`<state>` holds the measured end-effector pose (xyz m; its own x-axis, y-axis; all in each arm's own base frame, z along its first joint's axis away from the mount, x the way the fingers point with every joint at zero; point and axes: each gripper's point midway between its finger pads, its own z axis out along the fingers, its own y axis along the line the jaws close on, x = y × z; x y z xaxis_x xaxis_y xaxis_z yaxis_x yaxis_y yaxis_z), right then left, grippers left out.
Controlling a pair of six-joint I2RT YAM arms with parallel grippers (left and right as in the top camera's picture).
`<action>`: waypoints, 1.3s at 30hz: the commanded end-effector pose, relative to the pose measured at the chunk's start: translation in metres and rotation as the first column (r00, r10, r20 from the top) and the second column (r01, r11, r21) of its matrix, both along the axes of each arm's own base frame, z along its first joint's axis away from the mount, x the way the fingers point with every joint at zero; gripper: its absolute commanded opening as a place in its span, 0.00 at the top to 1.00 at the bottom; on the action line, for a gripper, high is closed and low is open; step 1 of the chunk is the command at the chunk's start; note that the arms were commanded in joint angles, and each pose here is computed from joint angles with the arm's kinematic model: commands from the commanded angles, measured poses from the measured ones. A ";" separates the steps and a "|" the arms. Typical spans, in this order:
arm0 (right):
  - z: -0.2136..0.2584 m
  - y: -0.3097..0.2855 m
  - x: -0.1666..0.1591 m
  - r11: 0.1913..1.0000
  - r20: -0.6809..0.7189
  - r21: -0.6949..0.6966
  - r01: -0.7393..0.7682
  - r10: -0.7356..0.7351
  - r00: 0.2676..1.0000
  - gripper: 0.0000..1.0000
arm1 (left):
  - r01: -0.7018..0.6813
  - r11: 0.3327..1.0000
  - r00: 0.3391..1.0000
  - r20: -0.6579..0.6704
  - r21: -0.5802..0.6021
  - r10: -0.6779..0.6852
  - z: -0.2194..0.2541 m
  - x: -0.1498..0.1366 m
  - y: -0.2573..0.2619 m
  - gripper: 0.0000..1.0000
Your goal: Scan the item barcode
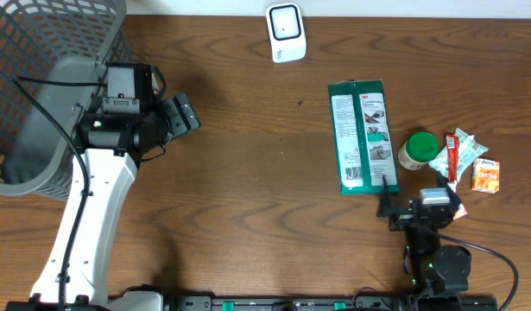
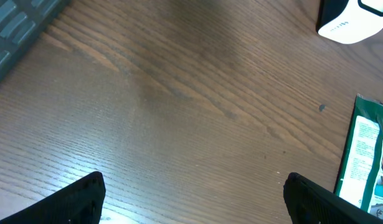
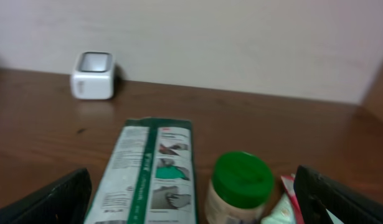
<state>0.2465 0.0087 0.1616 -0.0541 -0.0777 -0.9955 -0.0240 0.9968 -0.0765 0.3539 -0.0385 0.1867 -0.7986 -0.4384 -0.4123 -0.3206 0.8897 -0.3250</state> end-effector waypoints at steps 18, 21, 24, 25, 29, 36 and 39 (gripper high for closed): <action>-0.001 -0.021 -0.001 0.990 -0.003 0.074 0.118 -0.118 0.993 0.01 | -0.001 1.000 1.000 -0.008 0.012 0.001 -0.002 0.000 0.002 0.08; -0.001 -0.021 -0.001 0.990 -0.002 0.074 0.118 -0.118 0.993 0.01 | -0.001 1.000 1.000 -0.008 0.012 0.001 -0.002 0.000 0.002 0.08; -0.001 -0.021 -0.001 0.990 -0.003 0.074 0.118 -0.118 0.993 0.01 | -0.001 1.000 1.000 -0.008 0.012 0.001 -0.002 0.000 0.002 0.08; -0.001 -0.021 -0.001 0.990 -0.003 0.074 0.118 -0.118 0.993 0.01 | -0.001 1.000 1.000 -0.008 0.011 0.001 -0.002 0.000 0.002 0.08; -0.001 -0.021 -0.001 0.990 -0.003 0.074 0.118 -0.118 0.993 0.01 | -0.001 1.000 1.000 0.003 0.011 0.001 0.002 -0.001 0.002 0.08; -0.001 -0.021 -0.001 0.990 -0.003 0.074 0.118 -0.118 0.993 0.01 | -0.009 1.000 0.970 0.245 0.003 0.008 0.082 -0.033 0.006 0.08; -0.001 -0.021 -0.001 0.990 -0.003 0.074 0.118 -0.118 0.993 0.01 | -0.085 0.996 0.904 0.423 0.041 0.060 0.134 -0.065 0.024 0.08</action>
<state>0.2462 -0.0053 0.1607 -0.0604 -0.0117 -0.9981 0.0611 0.9980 -0.0154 0.3196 -0.0321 0.2686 -0.6640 -0.4476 -0.5990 -0.2442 0.8869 -0.3921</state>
